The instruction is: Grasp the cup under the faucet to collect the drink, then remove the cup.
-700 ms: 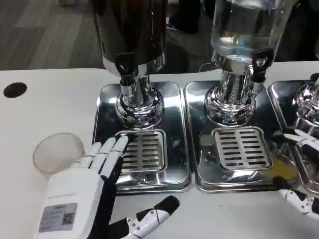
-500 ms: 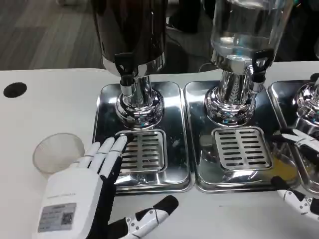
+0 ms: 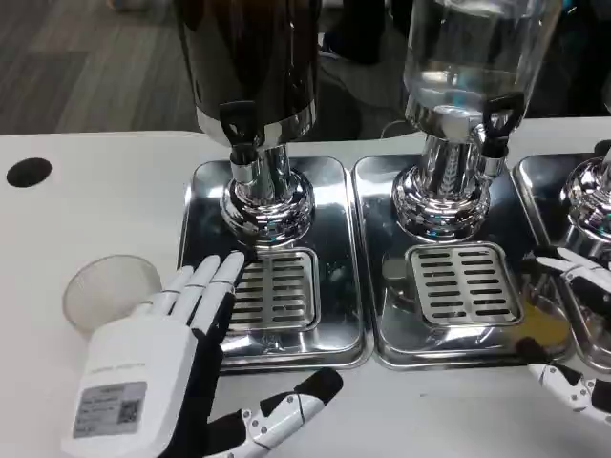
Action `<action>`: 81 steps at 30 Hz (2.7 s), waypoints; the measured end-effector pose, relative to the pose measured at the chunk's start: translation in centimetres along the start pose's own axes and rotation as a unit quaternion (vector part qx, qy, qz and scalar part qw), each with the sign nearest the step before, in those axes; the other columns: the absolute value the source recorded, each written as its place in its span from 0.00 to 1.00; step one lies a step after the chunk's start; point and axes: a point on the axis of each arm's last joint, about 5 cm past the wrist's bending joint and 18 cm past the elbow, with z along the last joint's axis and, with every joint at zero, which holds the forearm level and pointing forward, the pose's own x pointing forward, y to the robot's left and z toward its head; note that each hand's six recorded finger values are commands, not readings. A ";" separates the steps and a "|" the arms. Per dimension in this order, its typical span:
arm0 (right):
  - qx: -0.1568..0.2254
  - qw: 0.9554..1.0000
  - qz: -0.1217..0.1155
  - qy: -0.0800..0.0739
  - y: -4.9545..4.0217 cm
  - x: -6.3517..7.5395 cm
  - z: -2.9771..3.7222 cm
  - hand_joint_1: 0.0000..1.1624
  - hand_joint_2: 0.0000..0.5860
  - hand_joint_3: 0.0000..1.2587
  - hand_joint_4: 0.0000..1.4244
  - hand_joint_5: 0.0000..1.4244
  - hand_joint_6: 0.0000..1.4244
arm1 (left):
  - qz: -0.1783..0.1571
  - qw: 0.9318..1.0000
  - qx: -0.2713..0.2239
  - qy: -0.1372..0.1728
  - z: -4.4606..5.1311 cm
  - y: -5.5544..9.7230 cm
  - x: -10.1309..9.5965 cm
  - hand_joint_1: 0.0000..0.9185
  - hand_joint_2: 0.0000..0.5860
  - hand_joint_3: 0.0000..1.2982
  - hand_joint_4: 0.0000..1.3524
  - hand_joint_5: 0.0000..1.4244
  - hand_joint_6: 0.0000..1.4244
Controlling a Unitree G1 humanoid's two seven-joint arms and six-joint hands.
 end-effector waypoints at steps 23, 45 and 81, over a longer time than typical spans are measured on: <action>0.021 0.999 -0.021 0.015 0.21 -1.1 0.38 0.62 0.54 0.23 0.11 0.12 0.04 | 0.034 0.998 0.023 0.054 -1.25 1.2 0.0 0.00 0.06 0.10 0.02 0.10 0.21; 0.043 0.998 -0.010 0.034 0.87 -2.6 -0.77 0.61 0.55 0.23 0.11 0.11 0.04 | 0.053 0.972 0.065 0.218 -5.85 4.7 0.3 0.06 0.08 0.11 0.07 0.19 0.40; 0.056 0.997 0.002 0.045 0.78 -5.5 -1.39 0.60 0.57 0.23 0.11 0.12 0.04 | -0.047 0.968 0.116 0.217 -7.64 1.3 7.2 0.28 0.09 0.08 0.09 0.30 0.51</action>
